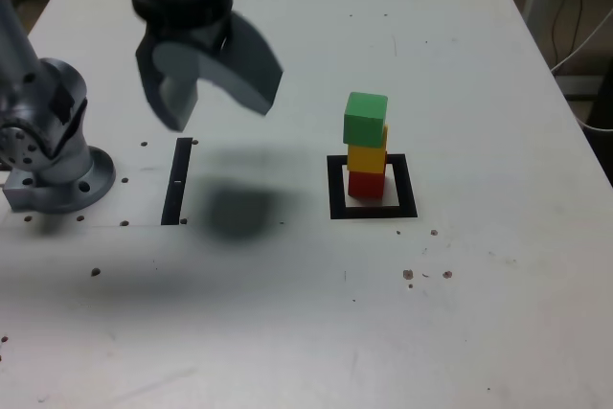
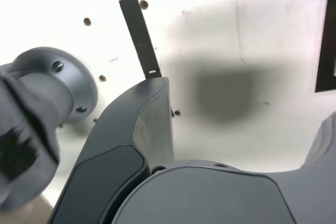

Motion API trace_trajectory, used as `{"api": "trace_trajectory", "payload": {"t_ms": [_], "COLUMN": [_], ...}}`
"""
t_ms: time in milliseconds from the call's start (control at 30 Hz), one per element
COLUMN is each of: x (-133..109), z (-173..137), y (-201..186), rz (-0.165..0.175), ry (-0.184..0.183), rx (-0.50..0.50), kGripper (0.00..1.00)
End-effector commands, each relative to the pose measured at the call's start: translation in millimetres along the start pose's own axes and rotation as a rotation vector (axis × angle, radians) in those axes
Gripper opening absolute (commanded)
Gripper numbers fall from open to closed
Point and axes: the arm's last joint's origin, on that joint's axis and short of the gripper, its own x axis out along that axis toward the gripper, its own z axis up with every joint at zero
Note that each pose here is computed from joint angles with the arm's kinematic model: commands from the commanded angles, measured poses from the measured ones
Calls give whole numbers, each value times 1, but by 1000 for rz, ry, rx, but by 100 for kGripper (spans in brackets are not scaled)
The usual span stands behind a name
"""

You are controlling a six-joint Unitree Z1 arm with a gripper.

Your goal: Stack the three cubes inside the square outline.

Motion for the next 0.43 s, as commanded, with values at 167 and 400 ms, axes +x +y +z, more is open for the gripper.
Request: {"api": "trace_trajectory", "payload": {"t_ms": [167,400], "x": [29,45], "z": [-41,-37], "y": [-6,-8], "rz": [13,49], "ry": [29,27], "rx": [14,33], "kGripper": [99,99]}}
